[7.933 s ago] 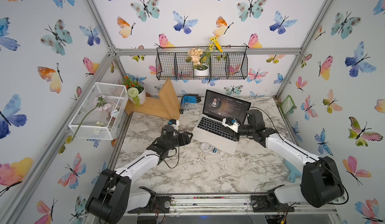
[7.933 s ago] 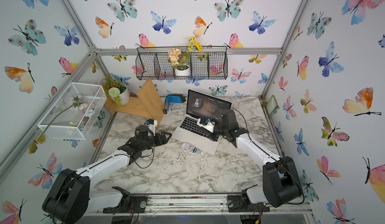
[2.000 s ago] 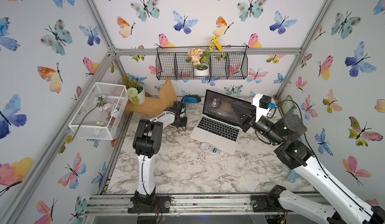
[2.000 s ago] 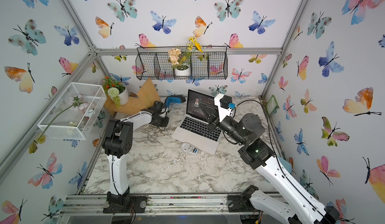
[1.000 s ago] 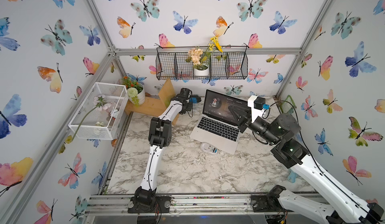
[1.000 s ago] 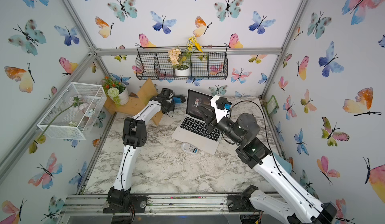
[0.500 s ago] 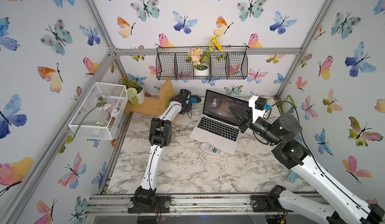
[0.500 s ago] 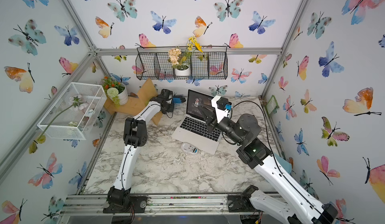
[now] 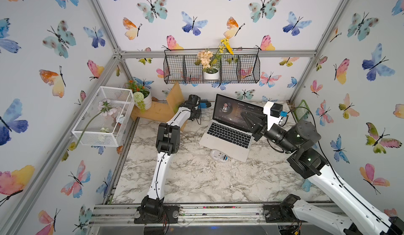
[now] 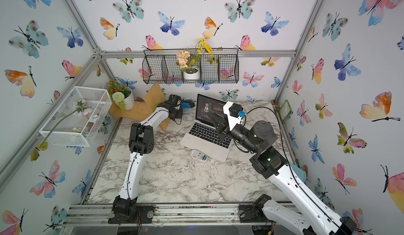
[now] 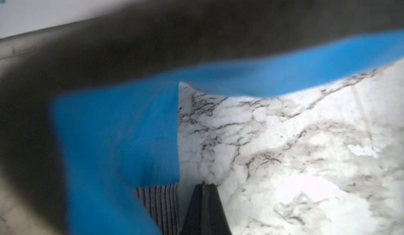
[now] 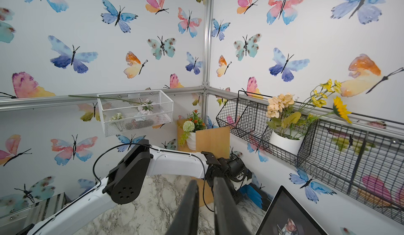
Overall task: Remove the wireless mouse receiver from the laptop
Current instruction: Move the USB plug to the center of the board.
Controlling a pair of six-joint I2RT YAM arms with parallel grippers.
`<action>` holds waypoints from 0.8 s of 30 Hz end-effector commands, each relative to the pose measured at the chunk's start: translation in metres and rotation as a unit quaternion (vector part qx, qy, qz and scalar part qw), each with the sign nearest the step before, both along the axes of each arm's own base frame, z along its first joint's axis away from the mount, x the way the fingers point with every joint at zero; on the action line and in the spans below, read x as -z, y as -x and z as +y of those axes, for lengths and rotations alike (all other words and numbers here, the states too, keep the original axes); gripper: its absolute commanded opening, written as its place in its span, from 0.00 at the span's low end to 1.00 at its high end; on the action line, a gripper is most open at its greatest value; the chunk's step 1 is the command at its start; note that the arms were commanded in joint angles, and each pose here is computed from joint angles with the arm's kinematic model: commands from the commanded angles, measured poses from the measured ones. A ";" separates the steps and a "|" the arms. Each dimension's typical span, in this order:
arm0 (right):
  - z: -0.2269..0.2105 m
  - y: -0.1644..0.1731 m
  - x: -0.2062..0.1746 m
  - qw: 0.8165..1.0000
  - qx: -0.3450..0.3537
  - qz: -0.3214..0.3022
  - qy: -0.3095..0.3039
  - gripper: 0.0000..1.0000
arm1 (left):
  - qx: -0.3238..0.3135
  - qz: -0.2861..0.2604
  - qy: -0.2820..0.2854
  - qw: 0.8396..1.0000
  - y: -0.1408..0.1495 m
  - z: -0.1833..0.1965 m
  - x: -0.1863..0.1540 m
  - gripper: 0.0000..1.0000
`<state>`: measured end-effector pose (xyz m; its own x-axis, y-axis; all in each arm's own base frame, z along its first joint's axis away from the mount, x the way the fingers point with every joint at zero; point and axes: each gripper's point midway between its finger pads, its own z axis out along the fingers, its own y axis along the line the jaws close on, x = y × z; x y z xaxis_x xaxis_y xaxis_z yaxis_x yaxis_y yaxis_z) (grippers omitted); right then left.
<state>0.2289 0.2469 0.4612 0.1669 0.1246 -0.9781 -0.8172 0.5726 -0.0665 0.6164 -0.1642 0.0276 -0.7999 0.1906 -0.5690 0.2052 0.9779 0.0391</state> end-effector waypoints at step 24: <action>-0.008 0.015 -0.017 1.000 -0.002 -0.031 -0.004 0.20 | -0.059 0.145 0.041 0.987 0.209 0.008 0.012 0.00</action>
